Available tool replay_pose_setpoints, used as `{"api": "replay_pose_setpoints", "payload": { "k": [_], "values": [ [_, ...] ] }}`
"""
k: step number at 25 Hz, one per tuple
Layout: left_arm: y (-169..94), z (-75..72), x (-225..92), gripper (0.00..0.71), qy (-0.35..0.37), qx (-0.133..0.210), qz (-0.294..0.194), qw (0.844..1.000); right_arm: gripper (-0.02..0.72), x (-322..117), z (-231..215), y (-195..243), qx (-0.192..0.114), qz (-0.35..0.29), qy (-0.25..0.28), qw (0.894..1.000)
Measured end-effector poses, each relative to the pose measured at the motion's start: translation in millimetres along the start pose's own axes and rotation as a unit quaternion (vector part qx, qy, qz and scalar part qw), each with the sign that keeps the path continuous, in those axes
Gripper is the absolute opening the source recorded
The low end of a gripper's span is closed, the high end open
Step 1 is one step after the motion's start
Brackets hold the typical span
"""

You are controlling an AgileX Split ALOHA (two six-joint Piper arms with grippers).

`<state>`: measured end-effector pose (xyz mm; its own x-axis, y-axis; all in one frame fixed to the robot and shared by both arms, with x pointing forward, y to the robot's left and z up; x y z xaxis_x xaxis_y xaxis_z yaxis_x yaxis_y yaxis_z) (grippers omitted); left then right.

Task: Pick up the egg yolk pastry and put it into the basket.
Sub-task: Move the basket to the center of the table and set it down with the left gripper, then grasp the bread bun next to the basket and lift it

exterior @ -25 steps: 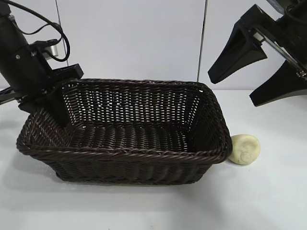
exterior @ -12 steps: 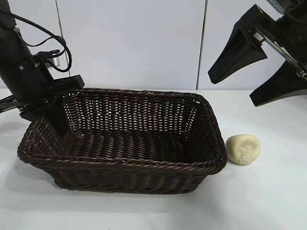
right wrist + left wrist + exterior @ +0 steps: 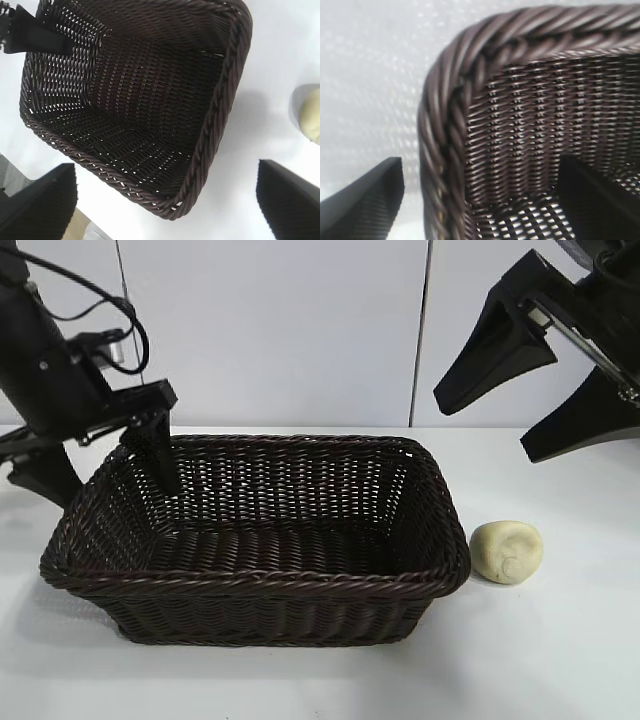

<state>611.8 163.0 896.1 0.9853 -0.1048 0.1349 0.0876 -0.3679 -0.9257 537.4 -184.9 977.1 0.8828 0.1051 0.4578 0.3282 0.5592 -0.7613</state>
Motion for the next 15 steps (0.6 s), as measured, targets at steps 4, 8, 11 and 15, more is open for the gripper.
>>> {"api": "replay_pose_setpoints", "payload": {
  "k": [4, 8, 11, 15],
  "values": [
    [-21, -3.3, -2, 0.615, 0.023, 0.012, -0.004, 1.0, 0.695, 0, 0, 0, 0.0, 0.0, 0.0, 1.0],
    [-38, -0.7, -4, 0.615, 0.046, 0.038, -0.015, 0.998, 0.695, 0, 0, 0, 0.0, 0.0, 0.0, 1.0],
    [-53, -1.0, -1, 0.615, 0.054, 0.044, -0.028, 0.997, 0.695, 0, 0, 0, 0.0, 0.0, 0.0, 1.0],
    [-75, 12.6, 9, 0.615, 0.039, 0.05, -0.045, 0.997, 0.695, 0, 0, 0, -0.001, 0.0, -0.001, 1.0]
  ]
}}
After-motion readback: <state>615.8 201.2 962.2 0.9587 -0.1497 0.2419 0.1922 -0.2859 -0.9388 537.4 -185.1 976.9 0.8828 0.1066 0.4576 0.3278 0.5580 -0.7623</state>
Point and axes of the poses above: a point on each arm's last joint axis where the gripper is mounted, y pointing out along that axis toward the gripper, z along the wrist's bending axis when the last joint is at zero, x = y × z, the point moved 7 cm from there along y, pointing out along that axis toward the gripper
